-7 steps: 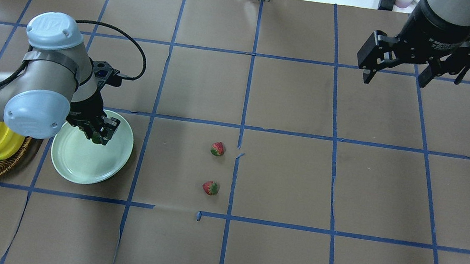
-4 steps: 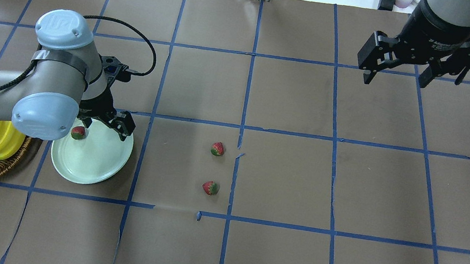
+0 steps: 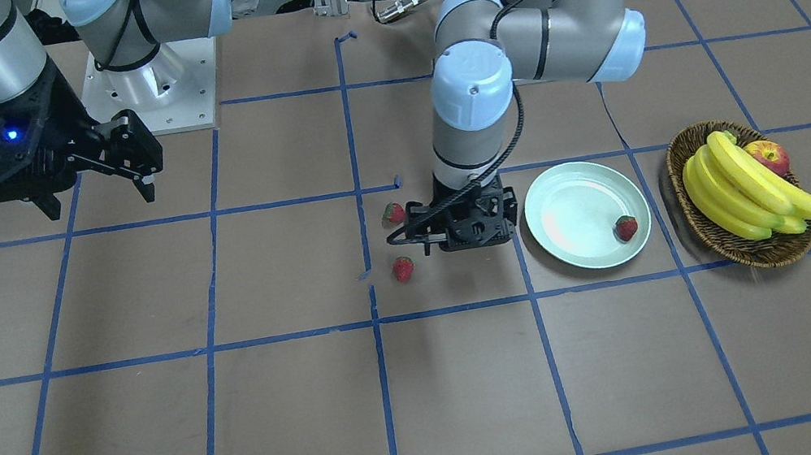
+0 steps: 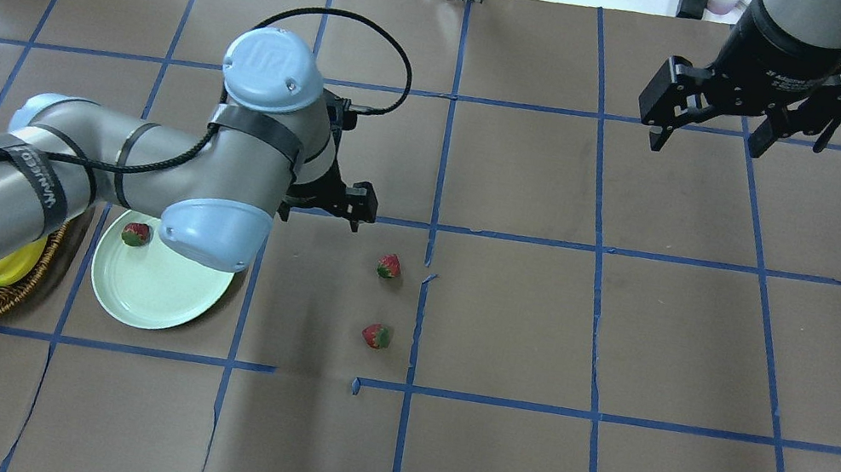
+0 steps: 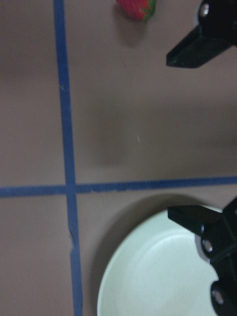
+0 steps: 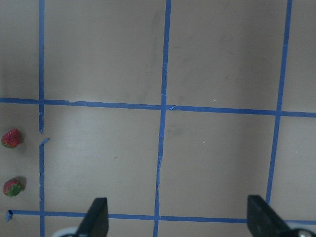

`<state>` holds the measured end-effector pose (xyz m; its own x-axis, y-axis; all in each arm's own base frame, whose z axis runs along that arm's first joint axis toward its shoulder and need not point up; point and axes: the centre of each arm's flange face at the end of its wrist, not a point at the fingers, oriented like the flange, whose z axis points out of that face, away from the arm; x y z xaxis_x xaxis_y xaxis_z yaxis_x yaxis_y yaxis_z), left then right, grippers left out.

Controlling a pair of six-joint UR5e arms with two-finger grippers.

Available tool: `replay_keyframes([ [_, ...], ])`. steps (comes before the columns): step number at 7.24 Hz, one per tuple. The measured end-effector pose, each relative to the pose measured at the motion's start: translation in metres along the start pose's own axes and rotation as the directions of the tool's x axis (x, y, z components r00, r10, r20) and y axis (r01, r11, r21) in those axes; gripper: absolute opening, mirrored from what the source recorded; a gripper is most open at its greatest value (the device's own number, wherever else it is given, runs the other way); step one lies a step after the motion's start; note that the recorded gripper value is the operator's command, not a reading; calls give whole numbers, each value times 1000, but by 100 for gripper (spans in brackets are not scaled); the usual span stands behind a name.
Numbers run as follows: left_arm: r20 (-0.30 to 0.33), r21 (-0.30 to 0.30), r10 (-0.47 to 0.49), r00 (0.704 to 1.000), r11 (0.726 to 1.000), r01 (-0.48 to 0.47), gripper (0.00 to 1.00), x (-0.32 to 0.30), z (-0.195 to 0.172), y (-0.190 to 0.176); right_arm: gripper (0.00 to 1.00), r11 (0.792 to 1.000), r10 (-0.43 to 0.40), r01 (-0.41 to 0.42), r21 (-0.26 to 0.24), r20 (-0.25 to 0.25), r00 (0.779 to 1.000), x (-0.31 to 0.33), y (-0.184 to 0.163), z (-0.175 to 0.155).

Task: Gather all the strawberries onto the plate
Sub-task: 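Reach the left gripper back and grasp a second strawberry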

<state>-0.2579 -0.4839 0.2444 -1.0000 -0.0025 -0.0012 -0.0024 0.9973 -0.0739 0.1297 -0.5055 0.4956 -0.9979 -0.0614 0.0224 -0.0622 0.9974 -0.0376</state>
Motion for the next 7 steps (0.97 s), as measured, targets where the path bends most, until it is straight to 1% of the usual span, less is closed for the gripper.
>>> replay_keyframes([
  [1, -5, 3, 1, 1000, 1000, -1, 87, 22, 19, 5, 100, 1000, 0, 0, -1, 0, 1000, 0, 0, 0],
  [2, -2, -11, 12, 1000, 1000, -12, 83, 37, 38, 10, 100, 1000, 0, 0, -1, 0, 1000, 0, 0, 0],
  [3, 0, -21, 25, 1000, 999, -25, 69, 46, 53, 14, 100, 1000, 0, 0, -1, 0, 1000, 0, 0, 0],
  [4, 2, -25, 34, 999, 999, -34, 49, 53, 65, 16, 100, 1000, 1, -1, -1, 0, 1000, 0, 0, 0],
  [5, 3, -24, 41, 999, 999, -41, 20, 56, 73, 17, 100, 1000, 1, -1, -1, 0, 1000, 0, 0, 0],
  [6, 4, -20, 50, 999, 999, -50, 6, 58, 76, 17, 100, 1000, 0, 0, -1, 0, 1000, 0, 0, 0],
  [7, 5, -14, 60, 998, 998, -60, 5, 59, 74, 16, 100, 1000, 0, 0, -1, 0, 1000, 0, 0, 0],
])
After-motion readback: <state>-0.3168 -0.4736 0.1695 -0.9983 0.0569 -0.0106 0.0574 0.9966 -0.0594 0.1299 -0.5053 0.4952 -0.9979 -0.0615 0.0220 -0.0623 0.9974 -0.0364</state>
